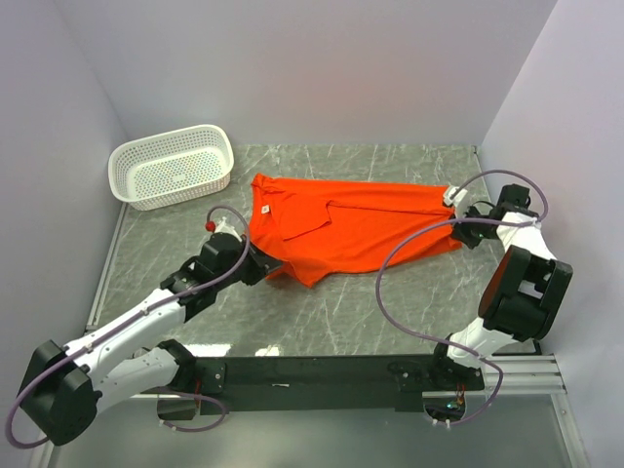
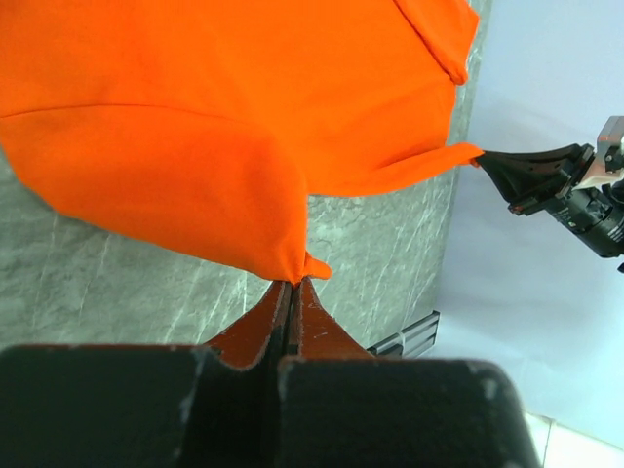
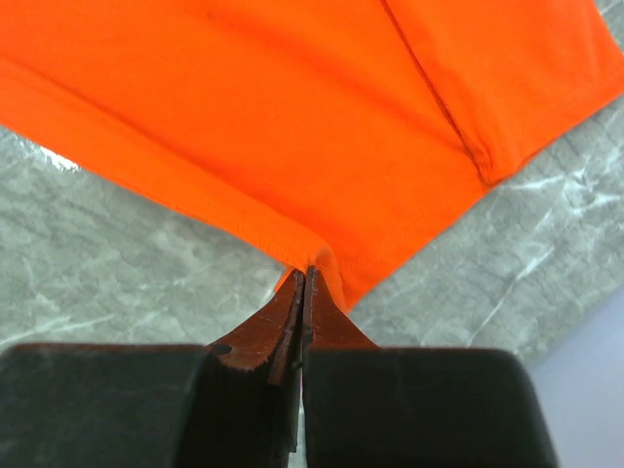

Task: Fold and stack the t-shirts
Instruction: Fold the tshirt

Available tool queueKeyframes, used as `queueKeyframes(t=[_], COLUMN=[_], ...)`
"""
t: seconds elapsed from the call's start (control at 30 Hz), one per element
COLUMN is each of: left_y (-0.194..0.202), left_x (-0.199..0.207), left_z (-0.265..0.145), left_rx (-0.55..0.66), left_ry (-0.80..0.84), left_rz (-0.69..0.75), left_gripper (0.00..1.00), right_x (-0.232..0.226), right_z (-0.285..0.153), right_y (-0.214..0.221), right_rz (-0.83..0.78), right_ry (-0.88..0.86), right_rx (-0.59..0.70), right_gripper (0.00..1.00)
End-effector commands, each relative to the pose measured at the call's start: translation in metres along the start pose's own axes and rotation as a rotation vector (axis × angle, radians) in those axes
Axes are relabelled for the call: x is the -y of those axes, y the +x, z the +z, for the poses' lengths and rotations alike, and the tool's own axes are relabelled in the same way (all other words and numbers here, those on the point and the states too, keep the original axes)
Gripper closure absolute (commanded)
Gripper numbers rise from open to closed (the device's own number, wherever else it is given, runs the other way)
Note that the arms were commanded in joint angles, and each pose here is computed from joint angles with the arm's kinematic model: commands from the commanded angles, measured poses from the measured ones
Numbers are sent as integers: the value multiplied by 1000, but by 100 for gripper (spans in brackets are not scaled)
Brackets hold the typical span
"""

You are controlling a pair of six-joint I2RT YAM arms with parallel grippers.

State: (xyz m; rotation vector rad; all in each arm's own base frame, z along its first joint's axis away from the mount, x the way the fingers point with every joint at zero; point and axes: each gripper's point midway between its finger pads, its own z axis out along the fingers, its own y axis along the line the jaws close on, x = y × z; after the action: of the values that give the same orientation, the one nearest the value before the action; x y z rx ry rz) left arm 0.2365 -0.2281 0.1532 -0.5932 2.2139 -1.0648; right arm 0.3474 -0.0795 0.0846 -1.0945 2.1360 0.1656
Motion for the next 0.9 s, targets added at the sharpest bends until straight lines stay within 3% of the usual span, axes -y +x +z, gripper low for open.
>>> queueKeyframes(t=[0.0,0.5,0.87], left_y=[-9,-30,-63], left_x=[31,18,36], left_z=[1,29,60], left_rx=[-3,-41,-43], left_ry=[91,49,67], left_rz=[19,-4,54], left_gripper=[100,100,100], right_x=[22,43,48], right_z=[2,20,31], right_y=[-18,-22,-13], right_rz=[-23,23,64], right_ry=[53,91,92], right_rx=[31,2,-28], right_gripper=[100,100,100])
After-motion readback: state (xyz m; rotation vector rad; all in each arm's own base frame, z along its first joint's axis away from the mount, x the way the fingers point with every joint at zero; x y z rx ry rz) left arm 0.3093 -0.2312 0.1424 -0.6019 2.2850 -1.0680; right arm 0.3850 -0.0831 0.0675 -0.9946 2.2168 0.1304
